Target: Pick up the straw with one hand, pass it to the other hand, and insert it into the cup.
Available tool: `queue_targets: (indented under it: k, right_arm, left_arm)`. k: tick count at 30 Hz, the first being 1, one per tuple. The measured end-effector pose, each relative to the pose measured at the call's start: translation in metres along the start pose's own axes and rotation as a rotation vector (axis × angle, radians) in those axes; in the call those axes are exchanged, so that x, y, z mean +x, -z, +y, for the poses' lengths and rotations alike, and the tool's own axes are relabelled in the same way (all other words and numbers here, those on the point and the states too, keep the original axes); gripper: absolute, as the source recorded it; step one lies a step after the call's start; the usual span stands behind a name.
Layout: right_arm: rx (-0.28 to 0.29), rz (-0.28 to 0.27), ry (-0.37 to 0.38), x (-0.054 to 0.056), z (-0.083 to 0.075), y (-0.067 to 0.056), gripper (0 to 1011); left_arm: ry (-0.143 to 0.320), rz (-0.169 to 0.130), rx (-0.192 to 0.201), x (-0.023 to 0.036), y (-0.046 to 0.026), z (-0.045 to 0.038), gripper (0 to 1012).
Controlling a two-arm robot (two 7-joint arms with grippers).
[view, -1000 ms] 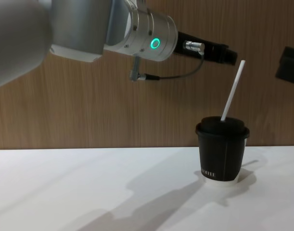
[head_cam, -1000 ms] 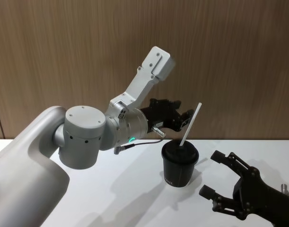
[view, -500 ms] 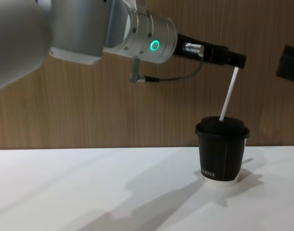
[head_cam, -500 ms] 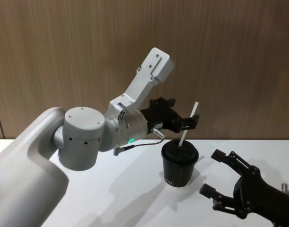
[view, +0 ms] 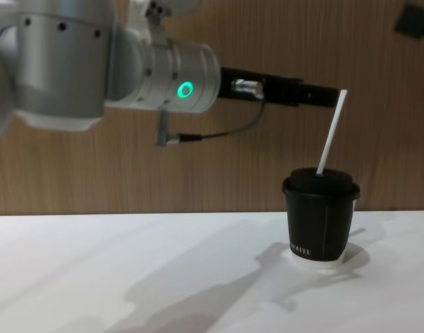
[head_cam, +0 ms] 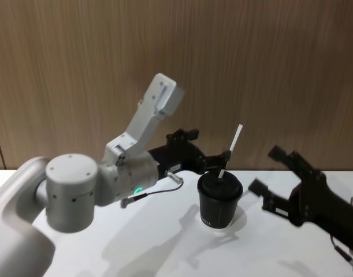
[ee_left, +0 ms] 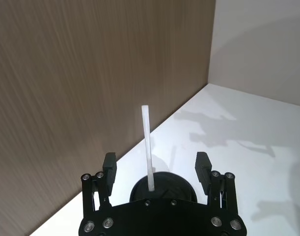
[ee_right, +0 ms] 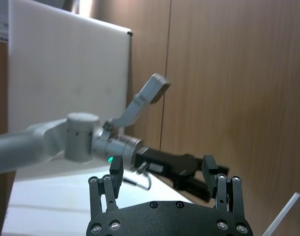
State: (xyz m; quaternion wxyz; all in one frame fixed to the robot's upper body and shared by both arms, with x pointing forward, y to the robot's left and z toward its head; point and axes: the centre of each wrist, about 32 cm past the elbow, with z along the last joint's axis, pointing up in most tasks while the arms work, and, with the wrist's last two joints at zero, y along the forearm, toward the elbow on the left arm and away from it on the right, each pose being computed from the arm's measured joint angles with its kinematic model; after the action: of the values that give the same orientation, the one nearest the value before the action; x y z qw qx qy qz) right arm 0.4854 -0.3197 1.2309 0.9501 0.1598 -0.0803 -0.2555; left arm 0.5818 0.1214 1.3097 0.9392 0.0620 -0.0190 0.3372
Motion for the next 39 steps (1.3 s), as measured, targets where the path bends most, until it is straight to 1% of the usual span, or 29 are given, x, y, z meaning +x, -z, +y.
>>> queue_targets:
  k: [1, 2, 3, 4, 5, 8, 9, 10, 12, 13, 15, 19, 21, 22, 24, 27, 29, 34, 35, 39]
  right_arm:
    - [0.0, 0.0, 0.0, 0.0, 0.0, 0.0, 1001]
    - [0.01, -0.003, 0.013, 0.0, 0.003, -0.003, 1001]
    - [0.014, -0.005, 0.018, 0.0, 0.005, -0.004, 1001]
    - [0.023, -0.007, 0.034, 0.0, 0.008, -0.007, 1001]
    - [0.027, -0.008, 0.04, 0.001, 0.01, -0.008, 1001]
    - [0.04, -0.016, 0.061, 0.001, 0.015, -0.012, 1001]
    - [0.042, -0.019, 0.068, 0.001, 0.016, -0.013, 1001]
    - [0.045, -0.023, 0.072, 0.001, 0.018, -0.015, 1001]
    - [0.05, -0.031, 0.084, 0.001, 0.022, -0.017, 1001]
    - [0.05, -0.033, 0.089, 0.001, 0.023, -0.018, 1001]
    - [0.051, -0.036, 0.096, 0.001, 0.025, -0.019, 1001]
    - [0.049, -0.043, 0.116, 0.0, 0.031, -0.023, 1001]
    - [0.046, -0.042, 0.126, -0.001, 0.033, -0.024, 1001]
    - [0.045, -0.041, 0.129, -0.001, 0.034, -0.025, 1001]
    - [0.041, -0.036, 0.139, -0.002, 0.035, -0.026, 1001]
    - [0.036, -0.025, 0.152, -0.005, 0.036, -0.026, 1001]
    - [0.033, -0.015, 0.161, -0.006, 0.036, -0.026, 1001]
    - [0.034, 0.019, 0.187, -0.011, 0.036, -0.024, 1001]
    - [0.035, 0.024, 0.19, -0.012, 0.036, -0.023, 1001]
    - [0.04, 0.044, 0.204, -0.015, 0.036, -0.022, 1001]
  left_arm:
    - [0.0, 0.002, -0.004, 0.0005, 0.0023, 0.0026, 1003]
    - [0.001, 0.004, -0.01, 0.0008, 0.0038, 0.0044, 1003]
    - [0.001, 0.007, -0.017, 0.0011, 0.0074, 0.0082, 1002]
    - [0.002, 0.008, -0.023, 0.0012, 0.0088, 0.0096, 1003]
    - [0.004, 0.009, -0.03, 0.0011, 0.012, 0.013, 1003]
    - [0.006, 0.009, -0.041, 0.0016, 0.016, 0.0174, 1003]
    - [0.009, 0.008, -0.049, 0.0015, 0.0187, 0.0204, 1003]
    - [0.01, 0.008, -0.05, 0.0014, 0.02, 0.0213, 1003]
    - [0.012, 0.003, -0.058, 0.0016, 0.0217, 0.0238, 1003]
    - [0.015, 0.0, -0.065, 0.0011, 0.024, 0.026, 1002]
    - [0.018, -0.003, -0.073, 0.0007, 0.0256, 0.0276, 1003]
    - [0.022, -0.022, -0.103, -0.0009, 0.0298, 0.032, 1003]
    - [0.023, -0.028, -0.112, -0.0015, 0.0309, 0.033, 1003]
    - [0.023, -0.036, -0.124, -0.0024, 0.032, 0.034, 1003]
    - [0.024, -0.044, -0.137, -0.0031, 0.0327, 0.0348, 1003]
    - [0.025, -0.064, -0.175, -0.0049, 0.0336, 0.0362, 1003]
    - [0.026, -0.071, -0.192, -0.0058, 0.0338, 0.0367, 1003]
    - [0.029, -0.093, -0.245, -0.0086, 0.033, 0.0382, 1003]
    - [0.031, -0.098, -0.261, -0.0097, 0.0325, 0.0389, 1003]
    - [0.033, -0.109, -0.293, -0.0118, 0.0312, 0.0401, 1003]
